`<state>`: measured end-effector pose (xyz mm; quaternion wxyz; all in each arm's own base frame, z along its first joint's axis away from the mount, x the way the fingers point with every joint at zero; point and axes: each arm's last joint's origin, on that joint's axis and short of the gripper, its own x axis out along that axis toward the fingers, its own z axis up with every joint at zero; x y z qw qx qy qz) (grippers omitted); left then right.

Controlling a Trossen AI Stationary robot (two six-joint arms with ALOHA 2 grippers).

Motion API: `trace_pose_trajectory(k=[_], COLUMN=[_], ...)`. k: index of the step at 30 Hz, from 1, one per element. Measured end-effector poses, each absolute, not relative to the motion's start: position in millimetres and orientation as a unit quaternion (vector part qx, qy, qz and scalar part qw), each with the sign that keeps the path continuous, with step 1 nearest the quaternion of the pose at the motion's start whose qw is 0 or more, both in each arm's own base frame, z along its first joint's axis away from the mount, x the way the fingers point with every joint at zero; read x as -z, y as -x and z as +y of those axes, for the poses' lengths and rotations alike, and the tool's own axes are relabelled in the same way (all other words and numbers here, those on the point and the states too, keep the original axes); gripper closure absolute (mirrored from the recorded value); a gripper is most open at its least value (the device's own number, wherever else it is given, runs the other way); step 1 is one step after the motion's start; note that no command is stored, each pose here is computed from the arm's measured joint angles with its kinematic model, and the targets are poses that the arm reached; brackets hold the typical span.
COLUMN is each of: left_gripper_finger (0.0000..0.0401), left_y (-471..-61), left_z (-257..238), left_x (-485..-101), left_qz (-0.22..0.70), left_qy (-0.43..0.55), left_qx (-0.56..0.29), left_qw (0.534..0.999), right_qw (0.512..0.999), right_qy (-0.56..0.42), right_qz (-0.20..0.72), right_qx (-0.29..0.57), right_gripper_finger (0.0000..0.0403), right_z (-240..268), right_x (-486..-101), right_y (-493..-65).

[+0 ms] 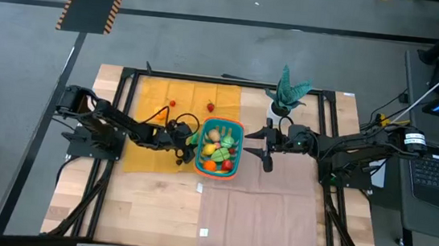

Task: Pick and placing Produce into tupperware
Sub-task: Put the pea into the basket

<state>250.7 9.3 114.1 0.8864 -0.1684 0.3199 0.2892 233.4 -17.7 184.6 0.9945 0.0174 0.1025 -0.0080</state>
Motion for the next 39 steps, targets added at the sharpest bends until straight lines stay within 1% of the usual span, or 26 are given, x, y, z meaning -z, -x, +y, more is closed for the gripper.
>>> trace_pose_trajectory(k=[9,26,39], left_gripper_finger=[0.015,0.0191,0.0225], left_y=[-250.4,-247.9,-248.8], left_z=[13.7,20.7,18.6], left_x=[-114.2,-112.7,-112.1], left_qz=[0.324,0.335,0.346], left_qy=[0.147,0.146,0.164], left_qx=[-0.293,-0.306,-0.272], left_qw=[0.887,0.879,0.883], right_qw=[0.995,0.995,0.995], right_qy=[-0.018,-0.017,-0.018], right_qz=[0.103,0.103,0.103], right_qx=[0.008,0.008,0.008], right_gripper_finger=[0.0178,0.0178,0.0178], right_z=[-17.8,-17.8,-17.8], right_x=[-184.6,-184.6,-184.6], right_y=[-233.4,-233.4,-233.4])
